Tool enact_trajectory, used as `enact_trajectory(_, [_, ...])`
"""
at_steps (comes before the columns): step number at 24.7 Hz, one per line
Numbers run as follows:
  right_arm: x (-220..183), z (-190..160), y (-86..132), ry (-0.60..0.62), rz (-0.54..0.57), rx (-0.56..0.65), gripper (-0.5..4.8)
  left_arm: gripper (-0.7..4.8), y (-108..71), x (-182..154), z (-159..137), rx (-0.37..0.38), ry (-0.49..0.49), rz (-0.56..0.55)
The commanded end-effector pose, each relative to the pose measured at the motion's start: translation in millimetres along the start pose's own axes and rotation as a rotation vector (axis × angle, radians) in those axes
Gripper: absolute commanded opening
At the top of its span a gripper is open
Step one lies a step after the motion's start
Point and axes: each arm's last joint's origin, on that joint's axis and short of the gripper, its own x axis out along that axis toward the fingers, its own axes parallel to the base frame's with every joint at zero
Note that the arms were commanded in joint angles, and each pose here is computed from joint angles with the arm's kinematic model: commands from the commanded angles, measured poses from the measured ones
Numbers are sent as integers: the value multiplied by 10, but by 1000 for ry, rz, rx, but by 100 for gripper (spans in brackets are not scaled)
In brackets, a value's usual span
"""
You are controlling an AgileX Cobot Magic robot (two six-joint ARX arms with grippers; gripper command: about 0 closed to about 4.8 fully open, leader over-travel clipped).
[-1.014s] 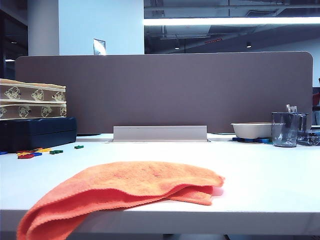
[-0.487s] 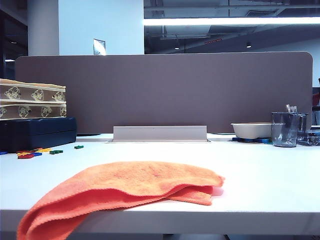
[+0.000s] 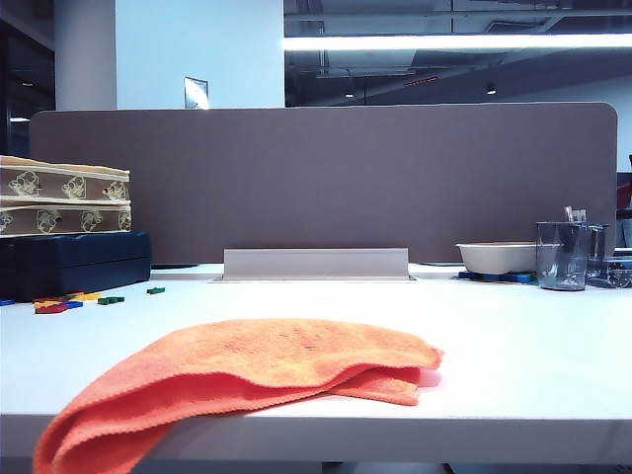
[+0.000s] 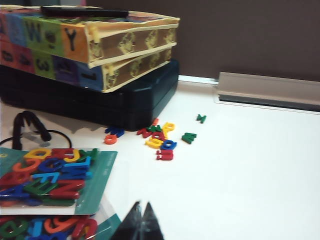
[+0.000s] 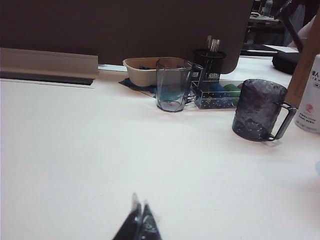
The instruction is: Use an orange cloth to wipe the letter magnets on the table away for a distance.
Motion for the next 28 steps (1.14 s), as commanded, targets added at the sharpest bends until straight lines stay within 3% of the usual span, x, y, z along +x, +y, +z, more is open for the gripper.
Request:
enact_trajectory(1, [3,-11,0,-9,-2,1,-5,-5,-13,-2,16,1,-7,-42])
enact_trajectory(28, [3,-11,0,-9,-2,1,-5,-5,-15,-2,15,1,-7,-51])
